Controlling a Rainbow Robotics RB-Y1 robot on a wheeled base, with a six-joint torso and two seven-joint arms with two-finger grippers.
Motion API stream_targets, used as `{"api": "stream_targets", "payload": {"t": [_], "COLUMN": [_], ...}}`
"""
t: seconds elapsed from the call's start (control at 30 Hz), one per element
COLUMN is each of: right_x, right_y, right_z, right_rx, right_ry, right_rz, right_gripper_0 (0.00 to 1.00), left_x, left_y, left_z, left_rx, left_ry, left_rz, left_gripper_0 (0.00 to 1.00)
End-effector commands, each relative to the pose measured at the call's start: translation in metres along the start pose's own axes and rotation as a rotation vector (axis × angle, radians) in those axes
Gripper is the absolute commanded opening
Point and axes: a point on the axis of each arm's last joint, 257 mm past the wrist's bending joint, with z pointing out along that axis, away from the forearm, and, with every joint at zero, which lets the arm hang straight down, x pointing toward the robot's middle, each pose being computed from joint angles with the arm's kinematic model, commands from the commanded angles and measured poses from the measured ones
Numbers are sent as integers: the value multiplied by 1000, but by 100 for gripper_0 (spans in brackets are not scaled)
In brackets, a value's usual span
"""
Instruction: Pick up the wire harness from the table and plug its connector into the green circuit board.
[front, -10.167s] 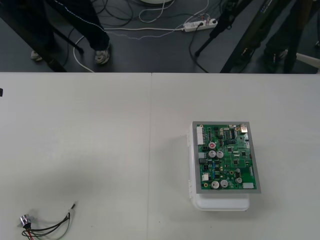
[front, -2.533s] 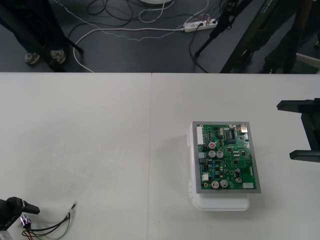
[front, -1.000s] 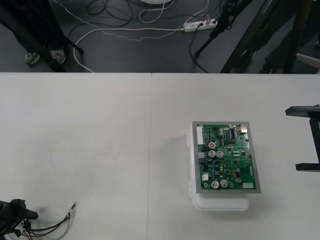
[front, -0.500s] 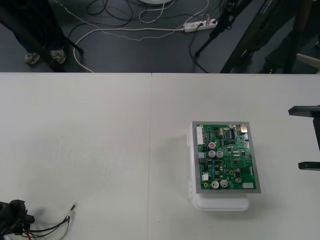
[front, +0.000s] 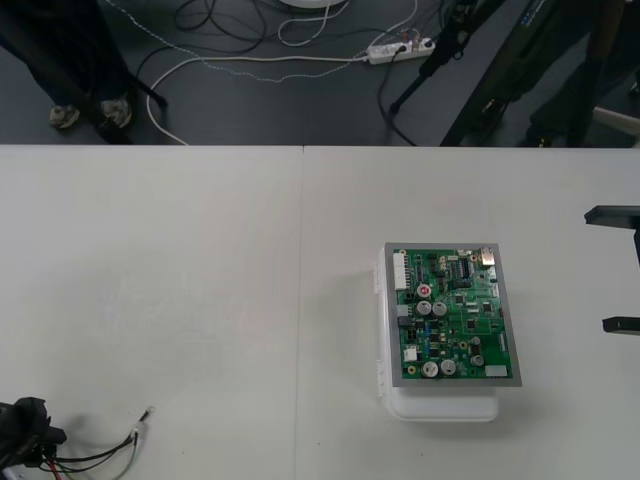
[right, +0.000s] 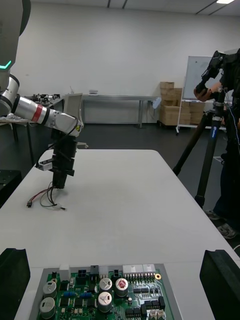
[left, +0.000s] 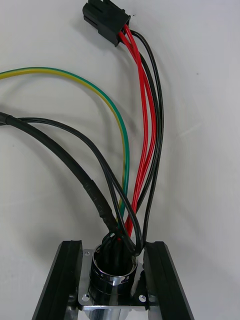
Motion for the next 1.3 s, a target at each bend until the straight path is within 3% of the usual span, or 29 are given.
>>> {"api": "stream_targets", "payload": {"t": [0.03, 0.57, 1.3], "right_x": [-11, -11, -13], "right_y": [-5, -6, -7], "right_z": [-14, -16, -16], "right_rx": [9, 16, 20], "right_ry": [28, 22, 14], "right_rz": [-67, 17, 117], "right_gripper_0": [100, 100, 100], "left_x": [20, 35, 24], "left_y": [10, 26, 75], "left_z": [-19, -57, -126], "left_rx": [-21, -48, -118], "left_ry": [48, 36, -36], "left_rz": [40, 0, -161], "left_gripper_0": [0, 0, 0]}}
